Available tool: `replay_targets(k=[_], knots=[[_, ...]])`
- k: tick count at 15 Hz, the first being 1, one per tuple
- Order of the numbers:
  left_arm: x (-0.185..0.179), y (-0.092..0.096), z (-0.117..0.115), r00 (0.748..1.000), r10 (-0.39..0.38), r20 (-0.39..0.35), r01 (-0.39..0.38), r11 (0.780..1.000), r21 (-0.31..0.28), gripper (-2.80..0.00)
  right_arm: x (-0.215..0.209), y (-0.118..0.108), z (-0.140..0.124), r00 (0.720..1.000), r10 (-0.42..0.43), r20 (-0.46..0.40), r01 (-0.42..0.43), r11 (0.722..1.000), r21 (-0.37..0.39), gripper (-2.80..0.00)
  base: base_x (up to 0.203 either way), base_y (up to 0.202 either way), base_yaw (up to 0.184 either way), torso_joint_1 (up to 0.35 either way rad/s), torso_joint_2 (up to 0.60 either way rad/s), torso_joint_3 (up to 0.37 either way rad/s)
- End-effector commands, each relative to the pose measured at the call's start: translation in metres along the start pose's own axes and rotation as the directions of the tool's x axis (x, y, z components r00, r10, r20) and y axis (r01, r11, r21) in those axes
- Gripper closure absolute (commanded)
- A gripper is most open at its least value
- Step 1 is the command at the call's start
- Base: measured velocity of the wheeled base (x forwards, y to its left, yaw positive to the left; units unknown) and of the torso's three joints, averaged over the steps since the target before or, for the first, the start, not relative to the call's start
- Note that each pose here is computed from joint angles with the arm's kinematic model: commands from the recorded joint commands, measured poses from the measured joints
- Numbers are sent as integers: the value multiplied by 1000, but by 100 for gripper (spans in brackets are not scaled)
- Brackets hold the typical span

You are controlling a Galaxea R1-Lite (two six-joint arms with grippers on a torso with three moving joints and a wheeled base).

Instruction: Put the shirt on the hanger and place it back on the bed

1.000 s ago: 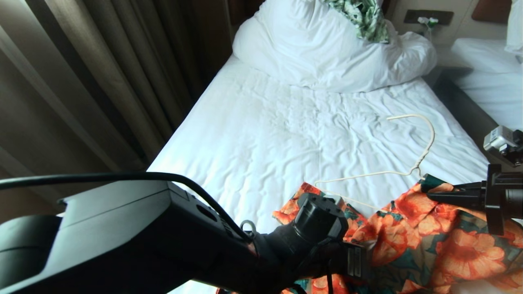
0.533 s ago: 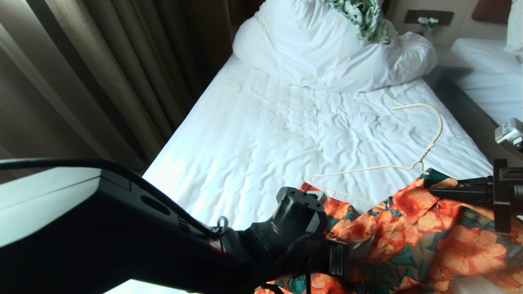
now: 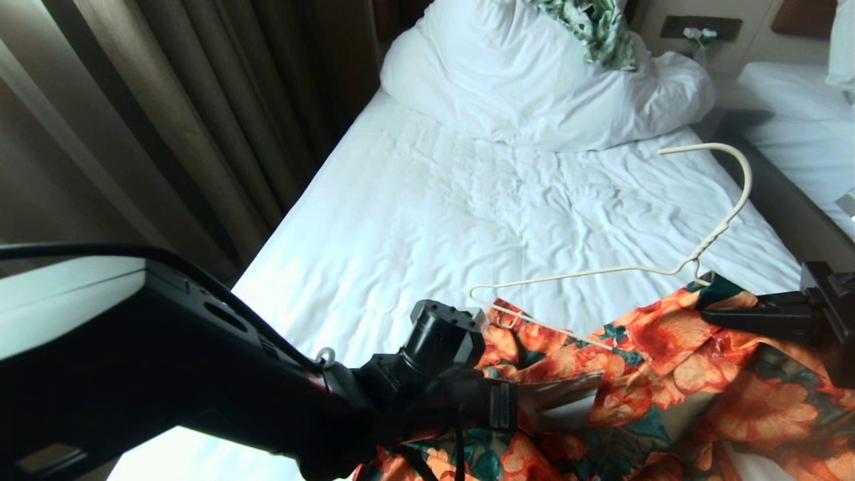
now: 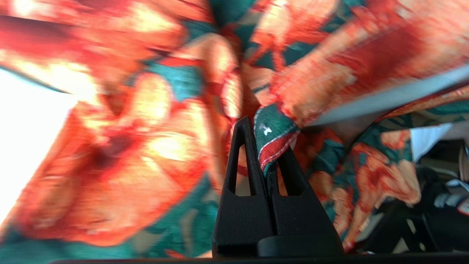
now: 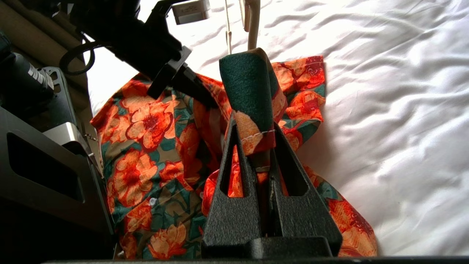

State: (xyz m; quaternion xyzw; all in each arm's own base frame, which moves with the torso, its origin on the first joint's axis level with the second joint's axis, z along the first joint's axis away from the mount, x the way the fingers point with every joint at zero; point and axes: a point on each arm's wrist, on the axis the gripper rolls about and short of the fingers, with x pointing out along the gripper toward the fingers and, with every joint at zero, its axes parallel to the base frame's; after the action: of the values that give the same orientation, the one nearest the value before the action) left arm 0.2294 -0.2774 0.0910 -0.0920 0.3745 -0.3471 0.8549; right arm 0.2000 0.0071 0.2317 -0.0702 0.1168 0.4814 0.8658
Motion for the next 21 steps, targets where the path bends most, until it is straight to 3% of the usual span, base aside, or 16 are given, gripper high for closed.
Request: replay_targets(k=[1, 5, 8, 21], knots=[[-1, 16, 4, 999, 38, 9, -38, 999, -24, 0, 2, -3, -3, 1000, 8, -6, -8, 1000, 12, 0, 0, 0, 0, 0, 0, 0], [-10, 63, 17, 989, 146, 36, -144, 989, -36, 0, 1, -2, -2, 1000, 6, -3, -6, 1000, 4, 0, 0, 0, 0, 0, 0, 0], [-22, 80, 26, 981, 182, 66, -179, 983, -50, 0, 1, -1, -3, 1000, 9, -2, -9, 1000, 6, 0, 0, 0, 0, 0, 0, 0], [-20, 78, 20, 984, 175, 44, -173, 984, -36, 0, 3, -1, -8, 1000, 4, -22, -3, 1000, 19, 0, 0, 0, 0, 0, 0, 0]])
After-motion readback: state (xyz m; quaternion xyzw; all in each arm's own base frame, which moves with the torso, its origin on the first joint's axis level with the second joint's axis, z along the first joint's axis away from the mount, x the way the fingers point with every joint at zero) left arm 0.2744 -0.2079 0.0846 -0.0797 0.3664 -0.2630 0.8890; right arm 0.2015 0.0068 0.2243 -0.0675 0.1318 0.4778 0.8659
